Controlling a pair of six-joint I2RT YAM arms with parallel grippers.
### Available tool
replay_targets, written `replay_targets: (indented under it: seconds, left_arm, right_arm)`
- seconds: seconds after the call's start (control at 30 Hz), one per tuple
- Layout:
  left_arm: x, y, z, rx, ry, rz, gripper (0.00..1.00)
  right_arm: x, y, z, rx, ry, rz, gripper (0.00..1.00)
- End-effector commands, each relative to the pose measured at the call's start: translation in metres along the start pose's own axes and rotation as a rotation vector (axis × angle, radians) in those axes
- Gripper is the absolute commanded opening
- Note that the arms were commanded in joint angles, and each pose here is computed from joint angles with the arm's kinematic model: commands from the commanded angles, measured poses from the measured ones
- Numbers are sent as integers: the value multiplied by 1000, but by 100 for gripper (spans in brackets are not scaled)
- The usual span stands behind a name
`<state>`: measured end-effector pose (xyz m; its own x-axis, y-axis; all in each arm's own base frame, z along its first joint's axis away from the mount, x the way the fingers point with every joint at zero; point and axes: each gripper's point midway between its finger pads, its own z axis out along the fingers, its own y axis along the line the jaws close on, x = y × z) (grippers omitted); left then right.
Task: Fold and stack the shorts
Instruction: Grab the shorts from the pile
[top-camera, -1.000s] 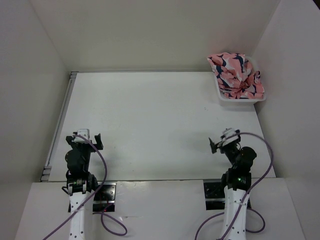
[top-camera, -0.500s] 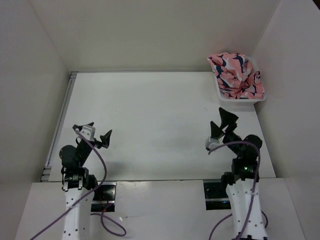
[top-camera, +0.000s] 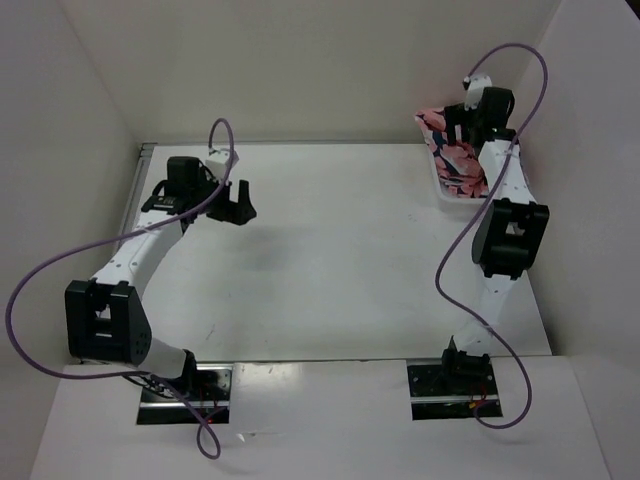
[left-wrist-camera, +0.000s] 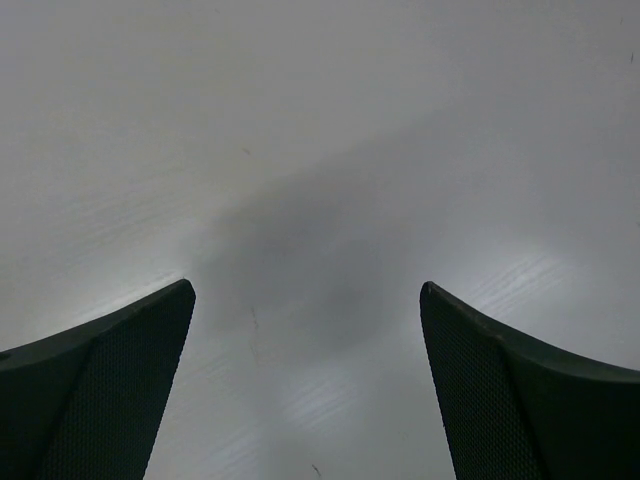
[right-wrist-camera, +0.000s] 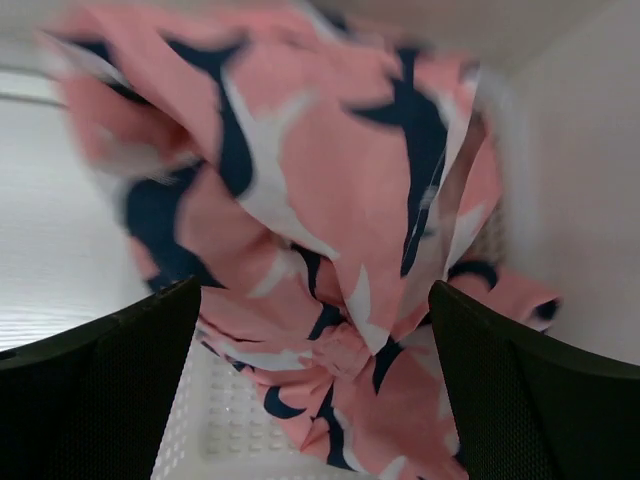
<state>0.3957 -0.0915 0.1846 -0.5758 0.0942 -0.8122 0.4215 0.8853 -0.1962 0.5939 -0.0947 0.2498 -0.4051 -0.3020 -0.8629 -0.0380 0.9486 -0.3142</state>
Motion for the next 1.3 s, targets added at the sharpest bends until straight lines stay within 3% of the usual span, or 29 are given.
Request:
replay_targets:
  seconds: [0.0, 0.33, 0.4, 0.43, 0.53, 0.67, 0.93, 1.0, 1.03, 1.07, 1.1, 1.2, 1.23, 1.27]
  left_arm:
    - [4, -18, -5, -8, 66, 17, 100]
    - [22, -9, 9, -41, 97, 16, 100]
    - [22, -9, 9, -41, 97, 16, 100]
    - [22, -8, 9, -50, 97, 16, 100]
    - [21, -9, 5, -51, 89, 19, 100]
    - [30, -9, 1, -61, 99, 16, 100]
    - [32, -13, -12, -72, 54, 33, 100]
    - [39, -15, -14, -63, 63, 29, 100]
    - [33, -16, -16, -64, 42, 36, 100]
    - [35, -17, -18, -64, 40, 37, 100]
    - [35, -17, -18, -64, 40, 37, 100]
    - [35, -18, -21, -64, 40, 37, 100]
    - [35, -18, -21, -64, 40, 37, 100]
    - [35, -18, -21, -64, 40, 37, 100]
  right_arm:
    - [39, -13, 9, 84, 164, 214, 99]
    - [108, -2, 61, 74, 285, 163, 97]
    - [116, 6, 64, 44, 303, 166, 80]
    - [117, 9, 63, 28, 307, 168, 59]
    - [123, 13, 62, 12, 323, 170, 31]
    - [120, 13, 57, 14, 322, 182, 0]
    - [58, 1, 15, 18, 196, 241, 0]
    - [71, -1, 13, 53, 227, 247, 0]
    - [71, -3, 10, 67, 225, 245, 7]
    - [78, -2, 11, 72, 240, 244, 7]
    - [81, -1, 11, 70, 249, 244, 1]
    - [83, -12, 10, 107, 248, 247, 4]
    - [85, -17, 9, 140, 255, 260, 56]
    - [83, -17, 10, 144, 244, 270, 80]
